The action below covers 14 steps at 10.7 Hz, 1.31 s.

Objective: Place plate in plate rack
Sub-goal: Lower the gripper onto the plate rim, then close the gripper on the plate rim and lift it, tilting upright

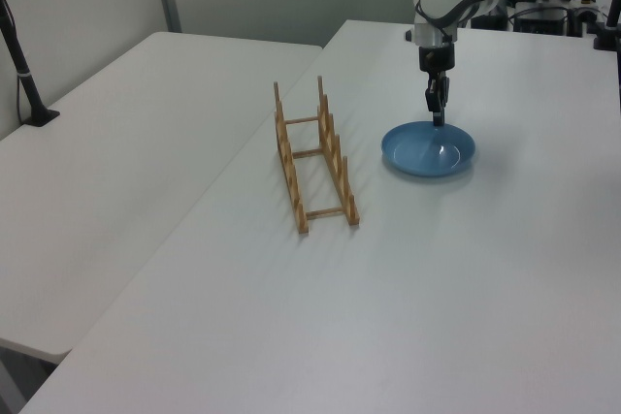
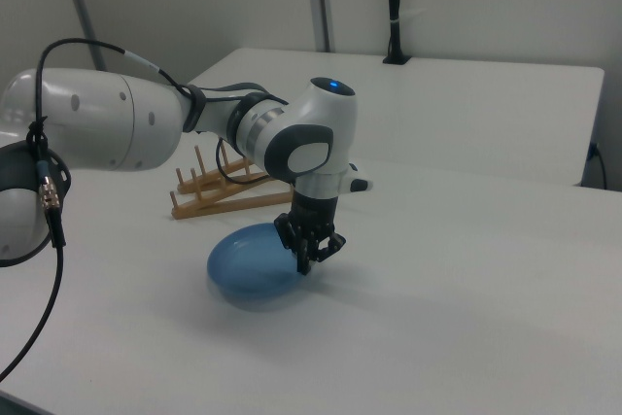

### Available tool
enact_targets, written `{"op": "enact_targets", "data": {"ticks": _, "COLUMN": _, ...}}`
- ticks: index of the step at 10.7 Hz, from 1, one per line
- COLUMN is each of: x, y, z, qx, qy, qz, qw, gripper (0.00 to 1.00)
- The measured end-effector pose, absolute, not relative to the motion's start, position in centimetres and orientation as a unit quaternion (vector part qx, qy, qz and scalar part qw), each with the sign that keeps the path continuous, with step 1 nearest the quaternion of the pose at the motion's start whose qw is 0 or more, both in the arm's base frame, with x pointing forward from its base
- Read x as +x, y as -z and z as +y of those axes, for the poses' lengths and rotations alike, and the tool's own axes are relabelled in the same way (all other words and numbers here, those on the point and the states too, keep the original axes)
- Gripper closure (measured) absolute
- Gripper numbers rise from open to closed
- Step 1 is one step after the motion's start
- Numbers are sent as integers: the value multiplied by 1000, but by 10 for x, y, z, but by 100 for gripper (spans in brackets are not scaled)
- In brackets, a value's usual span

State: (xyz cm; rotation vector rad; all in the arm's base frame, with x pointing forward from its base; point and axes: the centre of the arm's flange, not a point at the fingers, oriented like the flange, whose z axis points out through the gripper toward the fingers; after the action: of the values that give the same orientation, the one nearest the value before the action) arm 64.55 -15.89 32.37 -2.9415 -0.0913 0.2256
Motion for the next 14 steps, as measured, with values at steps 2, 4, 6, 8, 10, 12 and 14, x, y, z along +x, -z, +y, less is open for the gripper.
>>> {"op": "enact_targets", "data": {"ticks": 2, "x": 645, "y": -324, "z": -160, "qx": -992, "qy": -76, "qz": -35, "qw": 95, "gripper": 95}}
{"op": "enact_targets", "data": {"ticks": 4, "x": 645, "y": -324, "z": -160, "qx": -992, "qy": -75, "qz": -38, "qw": 95, "gripper": 96}}
{"op": "enact_targets", "data": {"ticks": 6, "x": 646, "y": -331, "z": -163, "qx": -992, "qy": -69, "qz": -41, "qw": 93, "gripper": 96}}
{"op": "enact_targets", "data": {"ticks": 8, "x": 644, "y": -351, "z": -173, "qx": -994, "qy": -53, "qz": -42, "qw": 90, "gripper": 96}}
{"op": "enact_targets", "data": {"ticks": 10, "x": 633, "y": -387, "z": -188, "qx": -993, "qy": -44, "qz": -55, "qw": 92, "gripper": 96}}
{"op": "enact_targets", "data": {"ticks": 12, "x": 619, "y": -448, "z": -201, "qx": -994, "qy": -7, "qz": -71, "qw": 82, "gripper": 96}}
{"op": "enact_targets", "data": {"ticks": 14, "x": 605, "y": -515, "z": -203, "qx": -992, "qy": 50, "qz": -98, "qw": 63, "gripper": 96}}
